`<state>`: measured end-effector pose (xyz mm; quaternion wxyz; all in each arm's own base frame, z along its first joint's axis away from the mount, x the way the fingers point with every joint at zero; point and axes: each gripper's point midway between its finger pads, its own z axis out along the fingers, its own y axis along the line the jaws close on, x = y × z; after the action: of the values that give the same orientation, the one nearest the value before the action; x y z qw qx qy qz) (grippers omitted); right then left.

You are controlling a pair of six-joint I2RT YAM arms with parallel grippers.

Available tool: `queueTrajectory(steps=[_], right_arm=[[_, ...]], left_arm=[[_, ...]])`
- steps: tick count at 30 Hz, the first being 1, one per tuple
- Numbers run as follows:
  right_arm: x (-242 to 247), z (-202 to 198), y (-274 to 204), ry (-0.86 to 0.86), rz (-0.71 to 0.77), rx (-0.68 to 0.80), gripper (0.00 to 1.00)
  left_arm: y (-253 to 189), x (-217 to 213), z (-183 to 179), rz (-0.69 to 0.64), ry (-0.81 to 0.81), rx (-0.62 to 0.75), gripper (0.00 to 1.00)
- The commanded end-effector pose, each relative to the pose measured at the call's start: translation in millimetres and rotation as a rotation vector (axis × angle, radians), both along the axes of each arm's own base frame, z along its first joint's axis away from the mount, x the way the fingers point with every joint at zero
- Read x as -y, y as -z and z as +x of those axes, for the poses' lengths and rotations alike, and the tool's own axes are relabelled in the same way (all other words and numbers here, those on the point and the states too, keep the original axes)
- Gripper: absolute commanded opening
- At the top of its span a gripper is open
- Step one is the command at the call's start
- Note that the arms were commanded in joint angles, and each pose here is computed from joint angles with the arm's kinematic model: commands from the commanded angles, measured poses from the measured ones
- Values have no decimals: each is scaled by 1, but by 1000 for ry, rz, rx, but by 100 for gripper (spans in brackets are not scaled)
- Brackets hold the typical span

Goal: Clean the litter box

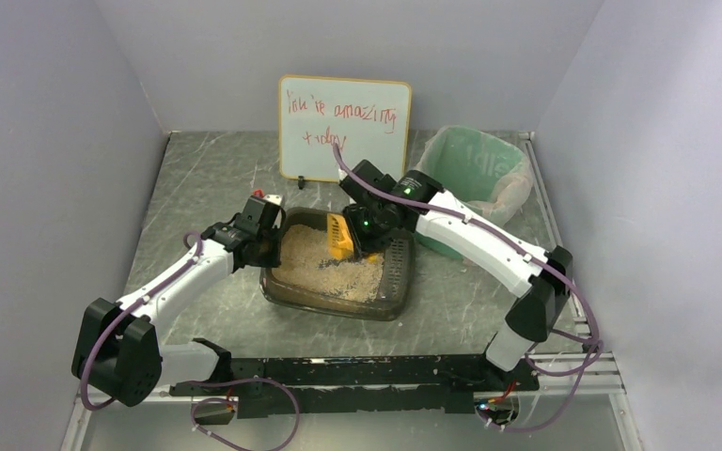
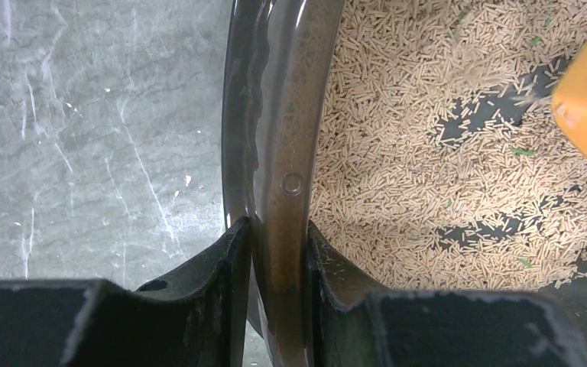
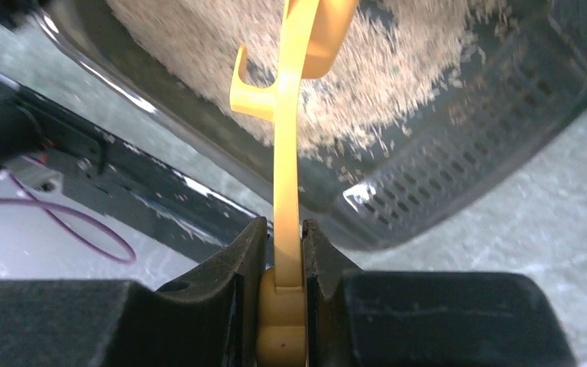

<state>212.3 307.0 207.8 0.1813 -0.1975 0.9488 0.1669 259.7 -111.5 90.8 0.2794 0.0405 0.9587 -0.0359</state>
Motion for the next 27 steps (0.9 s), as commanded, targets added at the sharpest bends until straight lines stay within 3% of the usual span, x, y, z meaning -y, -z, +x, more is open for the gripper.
queueTrajectory(steps=[1, 11, 27], right_arm=[[44, -34, 9, -48, -146, -102, 0], [74, -44, 9, -28, -185, -198, 0], [31, -93, 59, -181, 38, -568, 0]], left_arm=[[-16, 16, 2, -81, 41, 37, 5], [-17, 18, 2, -91, 48, 41, 5], [-16, 17, 2, -90, 49, 40, 5]])
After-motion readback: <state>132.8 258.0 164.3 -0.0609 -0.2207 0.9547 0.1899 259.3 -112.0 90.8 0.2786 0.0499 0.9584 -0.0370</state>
